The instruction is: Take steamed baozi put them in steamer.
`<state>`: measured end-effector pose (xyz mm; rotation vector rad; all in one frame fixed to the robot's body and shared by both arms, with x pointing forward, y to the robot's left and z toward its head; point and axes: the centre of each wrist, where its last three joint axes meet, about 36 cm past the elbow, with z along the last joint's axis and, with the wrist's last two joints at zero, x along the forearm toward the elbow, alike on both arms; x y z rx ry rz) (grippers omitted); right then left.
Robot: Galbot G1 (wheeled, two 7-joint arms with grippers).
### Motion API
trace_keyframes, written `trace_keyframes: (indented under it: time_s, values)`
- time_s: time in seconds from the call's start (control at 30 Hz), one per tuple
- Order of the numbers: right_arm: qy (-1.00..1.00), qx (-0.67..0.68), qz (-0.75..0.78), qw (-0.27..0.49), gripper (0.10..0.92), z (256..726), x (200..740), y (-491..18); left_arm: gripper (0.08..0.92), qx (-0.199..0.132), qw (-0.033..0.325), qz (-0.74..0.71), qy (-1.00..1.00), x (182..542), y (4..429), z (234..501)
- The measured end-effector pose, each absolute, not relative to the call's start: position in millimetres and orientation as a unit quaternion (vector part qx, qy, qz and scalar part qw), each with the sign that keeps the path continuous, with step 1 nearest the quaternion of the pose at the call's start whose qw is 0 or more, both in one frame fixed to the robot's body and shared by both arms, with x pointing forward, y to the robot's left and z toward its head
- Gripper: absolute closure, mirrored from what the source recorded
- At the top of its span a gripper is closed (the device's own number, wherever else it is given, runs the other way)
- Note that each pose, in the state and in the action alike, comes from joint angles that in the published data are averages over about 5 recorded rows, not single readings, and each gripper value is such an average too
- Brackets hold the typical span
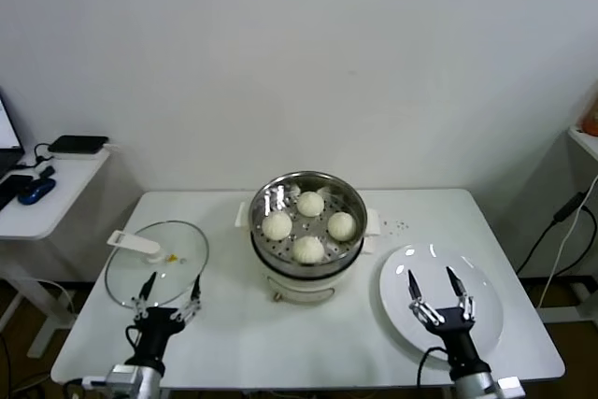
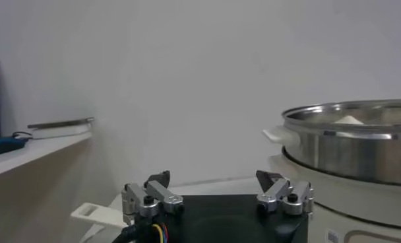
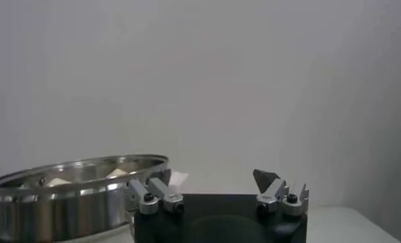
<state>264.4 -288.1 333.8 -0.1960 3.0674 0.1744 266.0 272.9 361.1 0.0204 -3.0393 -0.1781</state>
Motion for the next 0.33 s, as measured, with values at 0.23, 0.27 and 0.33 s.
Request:
trace_keyframes:
  time_s: [0.23, 0.27, 0.33]
  values:
    - [0.996, -0.065, 0.053, 0.021, 0.2, 327.4, 252.1, -294.0, 0.177, 0.005, 0.045, -0.059, -0.997, 267.1, 276.2, 362.4]
    - [0.996, -0.066, 0.053, 0.021, 0.2, 327.1, 251.1, -294.1, 0.177, 0.004, 0.045, -0.059, -0.997, 267.2, 276.1, 362.5]
    - [0.996, -0.066, 0.053, 0.02, 0.2, 326.7, 250.3, -294.0, 0.177, 0.003, 0.044, -0.058, -0.997, 267.2, 275.8, 362.4]
